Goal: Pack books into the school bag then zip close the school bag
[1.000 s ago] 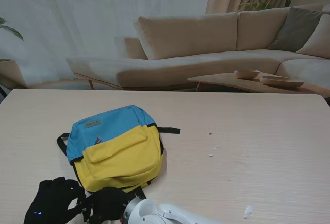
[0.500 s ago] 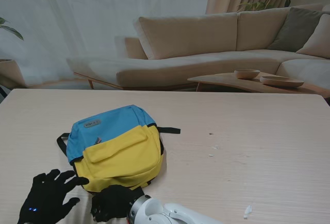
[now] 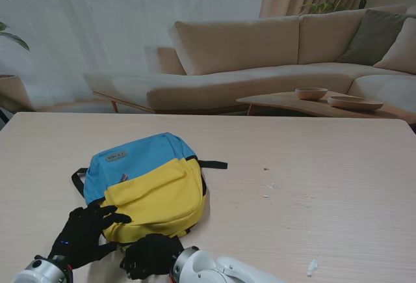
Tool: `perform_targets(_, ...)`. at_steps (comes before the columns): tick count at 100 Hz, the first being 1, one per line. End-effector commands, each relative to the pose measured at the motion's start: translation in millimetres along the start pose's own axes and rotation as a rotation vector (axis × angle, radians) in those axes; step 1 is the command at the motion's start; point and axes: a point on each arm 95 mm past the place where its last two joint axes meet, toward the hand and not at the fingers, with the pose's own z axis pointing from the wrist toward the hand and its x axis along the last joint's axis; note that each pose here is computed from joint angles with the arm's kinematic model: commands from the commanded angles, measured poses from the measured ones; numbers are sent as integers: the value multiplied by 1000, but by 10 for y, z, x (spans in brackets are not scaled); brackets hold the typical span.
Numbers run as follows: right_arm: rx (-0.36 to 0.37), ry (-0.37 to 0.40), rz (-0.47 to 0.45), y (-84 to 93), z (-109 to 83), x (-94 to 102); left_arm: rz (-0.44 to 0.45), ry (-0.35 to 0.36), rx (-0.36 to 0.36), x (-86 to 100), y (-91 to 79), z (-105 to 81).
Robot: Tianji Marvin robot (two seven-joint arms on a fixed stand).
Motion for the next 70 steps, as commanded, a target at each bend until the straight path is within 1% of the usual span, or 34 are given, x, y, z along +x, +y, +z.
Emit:
perform_targets(1, 23, 7, 3, -60, -14, 17, 0, 1, -26, 17, 42, 14)
perform_targets(15, 24, 4, 1, -68, -18, -10, 0, 0, -21, 13, 73, 94)
perform_targets(30, 28, -2, -2, -41, -58, -74, 11, 6, -15, 14, 78, 119)
perform_targets(50, 13, -13, -34, 93, -148, -132, 22, -4, -13, -6, 78, 85)
perform_targets(70, 18, -25, -80, 239, -226, -228, 41, -6, -9, -23, 75, 44)
